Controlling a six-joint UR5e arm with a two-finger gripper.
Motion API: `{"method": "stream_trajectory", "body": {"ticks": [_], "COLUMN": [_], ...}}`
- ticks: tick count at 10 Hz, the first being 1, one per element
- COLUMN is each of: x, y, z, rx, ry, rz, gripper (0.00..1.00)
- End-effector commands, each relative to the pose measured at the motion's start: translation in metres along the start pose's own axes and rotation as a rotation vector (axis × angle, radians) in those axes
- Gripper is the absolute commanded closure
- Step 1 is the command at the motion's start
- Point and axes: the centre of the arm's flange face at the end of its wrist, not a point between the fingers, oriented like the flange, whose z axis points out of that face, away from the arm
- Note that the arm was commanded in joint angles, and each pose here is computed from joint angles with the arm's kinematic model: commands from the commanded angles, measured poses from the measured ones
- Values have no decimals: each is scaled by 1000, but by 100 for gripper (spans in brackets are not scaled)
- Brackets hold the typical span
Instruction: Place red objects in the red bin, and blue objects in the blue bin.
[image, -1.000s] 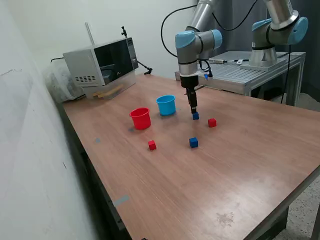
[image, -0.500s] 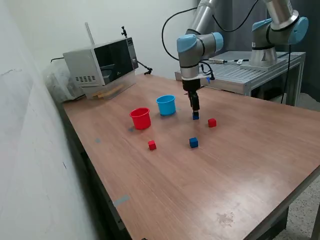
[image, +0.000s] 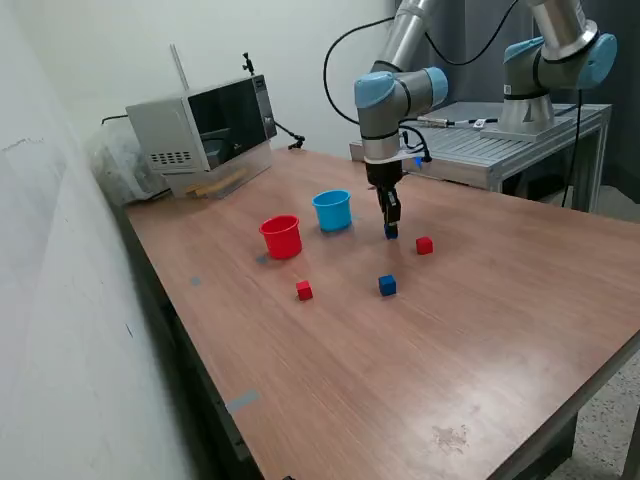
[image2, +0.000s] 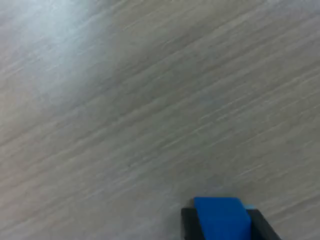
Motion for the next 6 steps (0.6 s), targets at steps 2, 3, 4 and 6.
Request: {"method": "stream_trajectory", "body": {"ticks": [2, 3, 4, 6], "x": [-1, -11, -24, -95], "y": [-8, -4, 8, 49], "z": [-109, -153, -181, -174], "rx": [-117, -150, -156, -128], "ry": [40, 50, 48, 29], "rz": [-185, -185, -165, -70], "gripper": [100, 100, 100, 100]}}
